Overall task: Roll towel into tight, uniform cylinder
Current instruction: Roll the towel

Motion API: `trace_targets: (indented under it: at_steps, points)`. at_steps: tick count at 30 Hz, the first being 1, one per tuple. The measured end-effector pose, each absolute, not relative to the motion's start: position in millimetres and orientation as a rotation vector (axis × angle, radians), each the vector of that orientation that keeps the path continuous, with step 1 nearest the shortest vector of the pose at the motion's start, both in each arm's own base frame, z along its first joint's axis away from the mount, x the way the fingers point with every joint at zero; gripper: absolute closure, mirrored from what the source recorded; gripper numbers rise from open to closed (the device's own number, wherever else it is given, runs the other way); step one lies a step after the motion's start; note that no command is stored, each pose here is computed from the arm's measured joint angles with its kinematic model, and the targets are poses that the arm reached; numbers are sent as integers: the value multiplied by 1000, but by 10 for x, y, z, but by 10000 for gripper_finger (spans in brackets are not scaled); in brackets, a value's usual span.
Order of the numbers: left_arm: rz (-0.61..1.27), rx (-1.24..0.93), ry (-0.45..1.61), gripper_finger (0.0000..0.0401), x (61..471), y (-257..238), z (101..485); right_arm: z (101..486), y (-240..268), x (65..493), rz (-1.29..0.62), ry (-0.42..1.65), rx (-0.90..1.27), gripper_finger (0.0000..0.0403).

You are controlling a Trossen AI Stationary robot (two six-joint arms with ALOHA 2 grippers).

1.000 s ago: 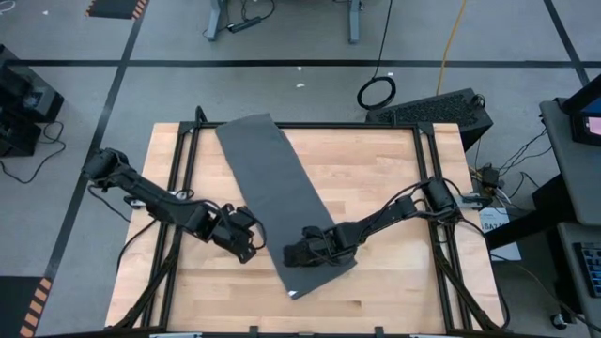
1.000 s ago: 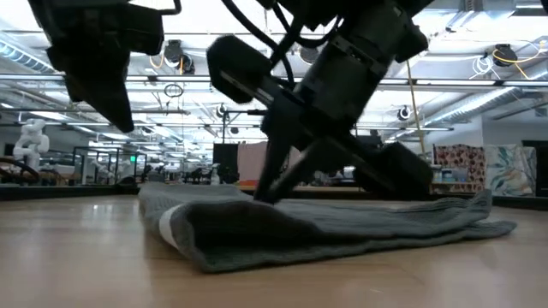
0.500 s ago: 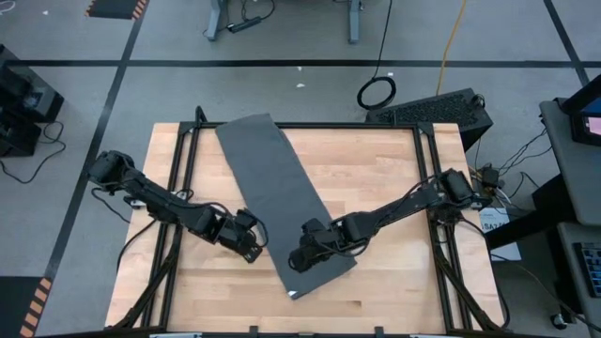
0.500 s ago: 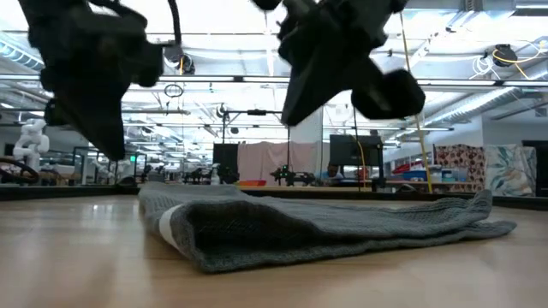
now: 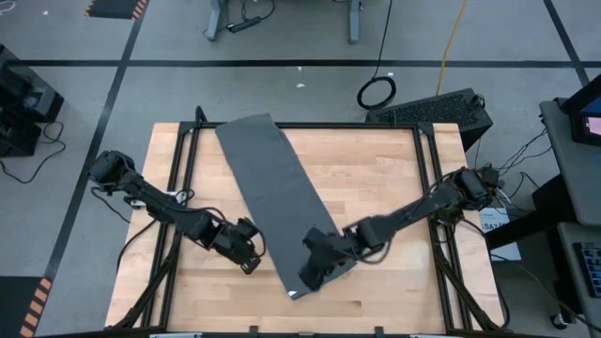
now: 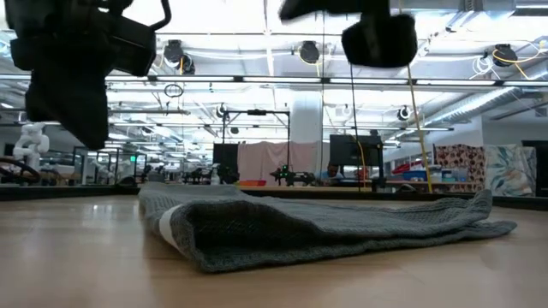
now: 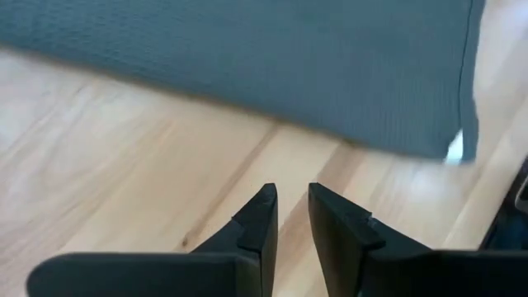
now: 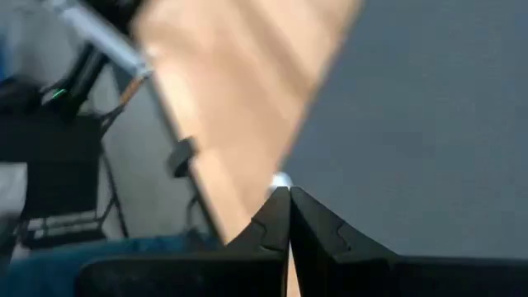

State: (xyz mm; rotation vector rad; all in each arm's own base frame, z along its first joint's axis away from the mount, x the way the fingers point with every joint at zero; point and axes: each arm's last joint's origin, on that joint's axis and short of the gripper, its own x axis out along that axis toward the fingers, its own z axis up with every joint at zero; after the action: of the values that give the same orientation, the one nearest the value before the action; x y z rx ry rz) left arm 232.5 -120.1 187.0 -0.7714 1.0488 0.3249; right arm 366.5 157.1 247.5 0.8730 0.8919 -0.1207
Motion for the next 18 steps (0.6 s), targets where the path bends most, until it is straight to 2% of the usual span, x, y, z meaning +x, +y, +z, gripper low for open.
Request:
trace_targets:
  at_steps: [3,6,13,18]
  points:
    - [257,-715,1099,324,2334,-1177,1884,2494,1814,3600,-81,823,798,388]
    - [161,-640,1130,324,2332,-1197,1893,2455,2038,3521,-66,779,701,351]
    - [-145,-395,1143,324,2325,-1299,1932,2461,2414,3261,-25,686,365,207]
    - [-357,-296,1151,324,2311,-1395,1999,2292,2496,3281,-102,644,259,126]
